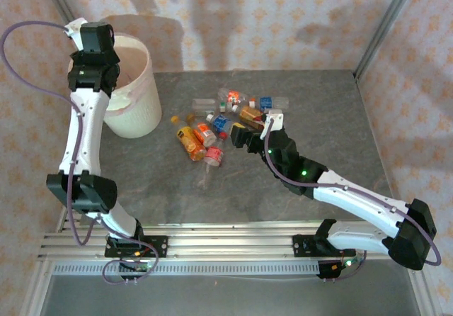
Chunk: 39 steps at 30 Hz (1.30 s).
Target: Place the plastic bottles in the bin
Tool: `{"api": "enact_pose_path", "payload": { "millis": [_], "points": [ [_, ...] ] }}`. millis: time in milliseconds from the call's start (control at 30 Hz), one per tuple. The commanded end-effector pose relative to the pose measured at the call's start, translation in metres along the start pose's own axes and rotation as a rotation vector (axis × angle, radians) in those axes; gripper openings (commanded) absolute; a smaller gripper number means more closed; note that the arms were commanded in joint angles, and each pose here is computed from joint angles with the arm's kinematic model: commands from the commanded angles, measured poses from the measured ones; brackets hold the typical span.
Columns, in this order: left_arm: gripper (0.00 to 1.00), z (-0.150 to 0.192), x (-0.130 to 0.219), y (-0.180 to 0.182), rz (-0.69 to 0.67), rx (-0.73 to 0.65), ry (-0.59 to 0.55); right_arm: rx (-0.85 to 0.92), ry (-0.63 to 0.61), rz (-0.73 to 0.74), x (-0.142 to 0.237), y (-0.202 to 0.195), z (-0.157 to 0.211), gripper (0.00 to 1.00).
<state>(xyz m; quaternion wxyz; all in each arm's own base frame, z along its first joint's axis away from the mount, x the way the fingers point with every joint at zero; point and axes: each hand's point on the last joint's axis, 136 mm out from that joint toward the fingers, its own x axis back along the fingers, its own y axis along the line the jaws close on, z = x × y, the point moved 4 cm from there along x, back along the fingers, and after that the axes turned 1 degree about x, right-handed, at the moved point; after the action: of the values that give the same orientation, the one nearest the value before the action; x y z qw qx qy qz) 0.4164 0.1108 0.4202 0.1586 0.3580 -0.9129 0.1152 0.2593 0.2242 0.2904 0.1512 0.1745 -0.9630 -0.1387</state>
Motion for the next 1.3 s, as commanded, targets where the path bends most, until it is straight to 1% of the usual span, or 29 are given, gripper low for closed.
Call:
{"api": "enact_pose_path", "payload": {
  "millis": [0,133,300,467,533,700,767,800,833,933,1033,1267],
  "points": [
    [0.48,0.004,-0.014,0.001,0.023,0.095,0.060,-0.022,-0.015,0.031,0.003,-0.005,-0.007,0.99],
    [0.48,0.013,-0.040,0.006,0.011,0.167,0.124,-0.022,-0.013,0.045,0.005,-0.009,-0.006,0.99],
    [0.48,0.022,-0.059,0.005,0.012,0.227,0.155,-0.031,-0.017,0.050,0.007,-0.010,-0.007,0.99],
    [0.53,0.030,-0.084,-0.016,0.114,0.331,0.209,-0.036,-0.014,0.051,0.008,-0.012,-0.005,0.99],
    [0.55,0.036,-0.098,-0.025,0.118,0.364,0.234,-0.034,-0.011,0.055,0.008,-0.012,-0.006,0.99],
    [0.58,0.036,-0.125,-0.044,0.137,0.480,0.264,-0.036,-0.016,0.060,0.010,-0.013,-0.008,0.99],
    [0.64,0.037,-0.132,-0.050,0.137,0.519,0.274,-0.037,-0.017,0.065,0.012,-0.015,-0.008,0.99],
    [0.71,0.039,-0.136,-0.050,0.125,0.535,0.280,-0.036,-0.017,0.068,0.012,-0.015,-0.008,0.99],
    [0.77,0.040,-0.138,-0.050,0.116,0.546,0.285,-0.036,-0.019,0.073,0.014,-0.017,-0.009,0.99],
    [0.84,0.035,-0.139,-0.054,0.136,0.564,0.276,-0.040,-0.022,0.079,0.016,-0.019,-0.009,0.99],
    [0.86,0.031,-0.135,-0.060,0.180,0.571,0.283,-0.042,-0.024,0.086,0.016,-0.021,-0.007,0.99],
    [0.90,0.019,-0.115,-0.054,0.205,0.540,0.268,-0.049,-0.024,0.091,0.014,-0.021,-0.005,0.99]
  ]
}}
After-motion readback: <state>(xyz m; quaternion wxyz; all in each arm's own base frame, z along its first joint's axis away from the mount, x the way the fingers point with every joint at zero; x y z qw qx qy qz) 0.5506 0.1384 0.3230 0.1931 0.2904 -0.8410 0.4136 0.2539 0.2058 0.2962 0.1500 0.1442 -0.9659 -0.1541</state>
